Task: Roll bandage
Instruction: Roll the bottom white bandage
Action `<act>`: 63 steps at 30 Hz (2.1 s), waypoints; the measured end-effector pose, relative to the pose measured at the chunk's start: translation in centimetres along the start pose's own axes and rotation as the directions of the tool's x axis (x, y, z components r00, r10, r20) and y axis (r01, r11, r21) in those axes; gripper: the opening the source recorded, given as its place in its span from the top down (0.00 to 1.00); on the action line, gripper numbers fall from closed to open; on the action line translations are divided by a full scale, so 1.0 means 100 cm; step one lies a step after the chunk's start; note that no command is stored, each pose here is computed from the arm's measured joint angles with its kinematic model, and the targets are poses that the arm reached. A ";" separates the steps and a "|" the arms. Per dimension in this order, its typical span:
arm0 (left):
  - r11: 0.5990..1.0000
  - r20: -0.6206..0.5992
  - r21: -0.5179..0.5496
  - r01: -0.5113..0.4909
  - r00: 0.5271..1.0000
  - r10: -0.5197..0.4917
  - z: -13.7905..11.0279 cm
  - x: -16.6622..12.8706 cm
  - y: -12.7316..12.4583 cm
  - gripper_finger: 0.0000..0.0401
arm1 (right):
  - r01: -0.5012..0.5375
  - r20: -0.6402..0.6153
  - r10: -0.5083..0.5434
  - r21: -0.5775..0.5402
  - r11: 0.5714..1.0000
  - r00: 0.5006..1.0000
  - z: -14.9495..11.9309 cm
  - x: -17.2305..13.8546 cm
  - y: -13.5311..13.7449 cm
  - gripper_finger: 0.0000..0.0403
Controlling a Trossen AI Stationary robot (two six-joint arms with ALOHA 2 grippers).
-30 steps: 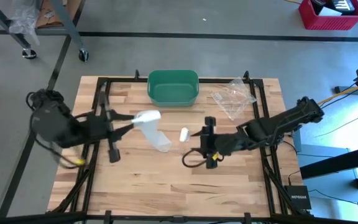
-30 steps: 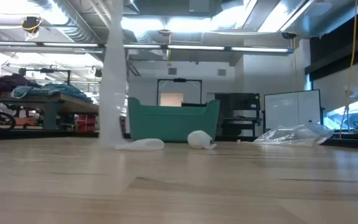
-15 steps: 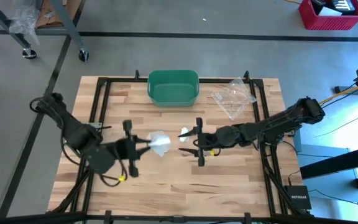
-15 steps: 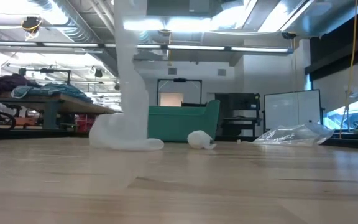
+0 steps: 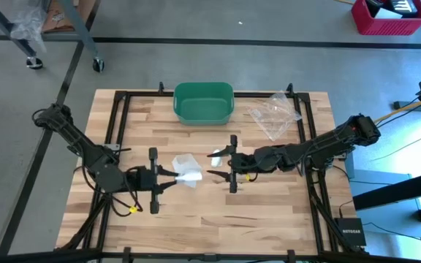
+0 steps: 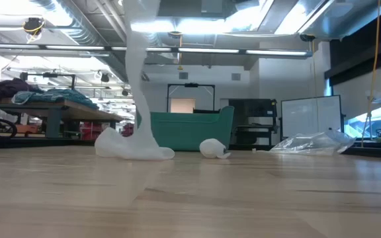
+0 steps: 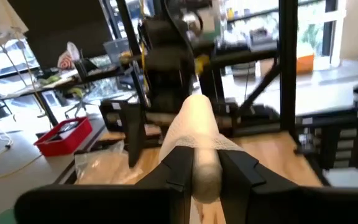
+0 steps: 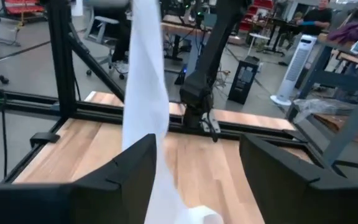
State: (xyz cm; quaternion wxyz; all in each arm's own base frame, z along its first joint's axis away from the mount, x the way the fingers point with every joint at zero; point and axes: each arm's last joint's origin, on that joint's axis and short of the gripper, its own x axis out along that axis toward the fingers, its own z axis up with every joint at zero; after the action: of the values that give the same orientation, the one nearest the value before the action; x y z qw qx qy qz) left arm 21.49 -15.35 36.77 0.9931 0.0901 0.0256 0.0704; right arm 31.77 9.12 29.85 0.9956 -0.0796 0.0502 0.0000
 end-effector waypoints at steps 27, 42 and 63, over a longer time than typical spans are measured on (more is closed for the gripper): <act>1.000 0.098 0.020 0.016 0.995 -0.018 0.016 -0.008 -0.004 0.89 | -0.218 0.158 0.197 0.132 0.967 0.968 -0.041 0.051 0.029 0.33; 0.999 0.095 0.039 0.014 0.995 -0.018 0.015 -0.006 -0.006 0.89 | -0.002 0.078 -0.006 0.101 0.995 0.997 -0.049 0.096 0.038 0.47; 0.998 0.222 0.003 0.060 0.973 -0.059 0.031 -0.022 -0.013 0.89 | -0.129 -0.054 0.121 -0.193 0.973 0.991 -0.008 0.049 0.055 0.98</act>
State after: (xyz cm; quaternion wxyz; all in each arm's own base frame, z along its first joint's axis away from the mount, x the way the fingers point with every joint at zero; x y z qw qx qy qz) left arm 19.65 -17.49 39.72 0.9916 0.0948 -0.0830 0.0302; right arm 36.55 14.36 27.72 0.9796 -0.1738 0.0758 0.0660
